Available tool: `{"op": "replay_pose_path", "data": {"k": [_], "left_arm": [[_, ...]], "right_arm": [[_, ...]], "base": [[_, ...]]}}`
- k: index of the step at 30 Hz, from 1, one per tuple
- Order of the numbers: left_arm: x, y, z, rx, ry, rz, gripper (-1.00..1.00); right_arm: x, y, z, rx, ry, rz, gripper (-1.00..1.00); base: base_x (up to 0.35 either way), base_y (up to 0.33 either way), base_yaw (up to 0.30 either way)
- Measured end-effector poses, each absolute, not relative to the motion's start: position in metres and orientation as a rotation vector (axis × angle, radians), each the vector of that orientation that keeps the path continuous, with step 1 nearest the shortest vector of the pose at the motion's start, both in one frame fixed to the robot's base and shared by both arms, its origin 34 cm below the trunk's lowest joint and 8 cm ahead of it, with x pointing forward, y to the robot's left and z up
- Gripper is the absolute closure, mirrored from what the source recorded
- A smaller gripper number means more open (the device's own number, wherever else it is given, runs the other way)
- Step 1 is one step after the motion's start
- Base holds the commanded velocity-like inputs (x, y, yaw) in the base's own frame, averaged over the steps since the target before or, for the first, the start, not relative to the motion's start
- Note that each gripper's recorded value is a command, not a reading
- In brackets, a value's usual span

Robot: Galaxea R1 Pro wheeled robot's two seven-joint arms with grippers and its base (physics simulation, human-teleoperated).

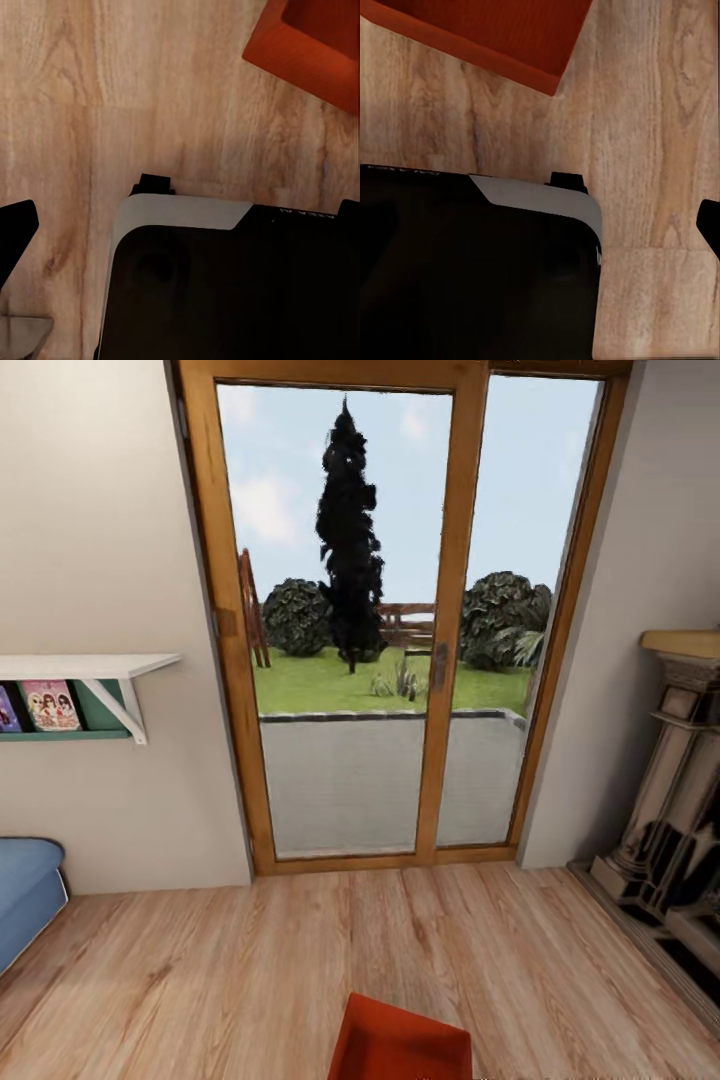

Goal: Move the two storage containers from the living room to the garage. In the garage, place one container on the floor and stack the other container on top of it (either order is fine).

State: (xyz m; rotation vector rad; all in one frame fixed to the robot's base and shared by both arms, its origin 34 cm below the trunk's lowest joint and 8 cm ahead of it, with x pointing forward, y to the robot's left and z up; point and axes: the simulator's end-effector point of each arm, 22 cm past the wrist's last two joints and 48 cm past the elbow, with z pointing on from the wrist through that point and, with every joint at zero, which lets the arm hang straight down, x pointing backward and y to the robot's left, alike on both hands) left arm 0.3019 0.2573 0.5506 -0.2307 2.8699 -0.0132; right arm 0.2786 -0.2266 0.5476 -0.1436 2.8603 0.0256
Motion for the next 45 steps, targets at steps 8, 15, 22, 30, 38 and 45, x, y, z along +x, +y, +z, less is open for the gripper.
{"op": "replay_pose_path", "data": {"k": [8,15,22,30,38,45], "left_arm": [[0.3019,0.2573,0.5506,-0.231,2.87,-0.013,-1.0],[0.3021,0.2573,0.5506,-0.231,2.869,-0.013,-1.0],[0.302,0.2573,0.5506,-0.231,2.869,-0.013,-1.0],[0.302,0.2573,0.5506,-0.231,2.869,-0.013,-1.0],[0.3019,0.2573,0.5506,-0.231,2.87,-0.013,-1.0],[0.3017,0.2573,0.5506,-0.231,2.87,-0.013,-1.0]], "right_arm": [[0.2787,-0.2267,0.5476,-0.143,2.86,0.025,-1.0],[0.2786,-0.2267,0.5476,-0.143,2.86,0.025,-1.0],[0.2789,-0.2267,0.5477,-0.143,2.86,0.025,-1.0],[0.2787,-0.2267,0.5476,-0.145,2.86,0.025,-1.0],[0.2788,-0.2267,0.5477,-0.143,2.86,0.025,-1.0],[0.2788,-0.2267,0.5477,-0.144,2.86,0.026,-1.0]], "base": [[0.0,0.0,-0.244],[0.0,0.0,-0.245],[0.0,0.0,-0.245],[0.0,0.0,-0.239],[0.014,0.027,-0.048],[0.138,0.247,-0.001]]}}
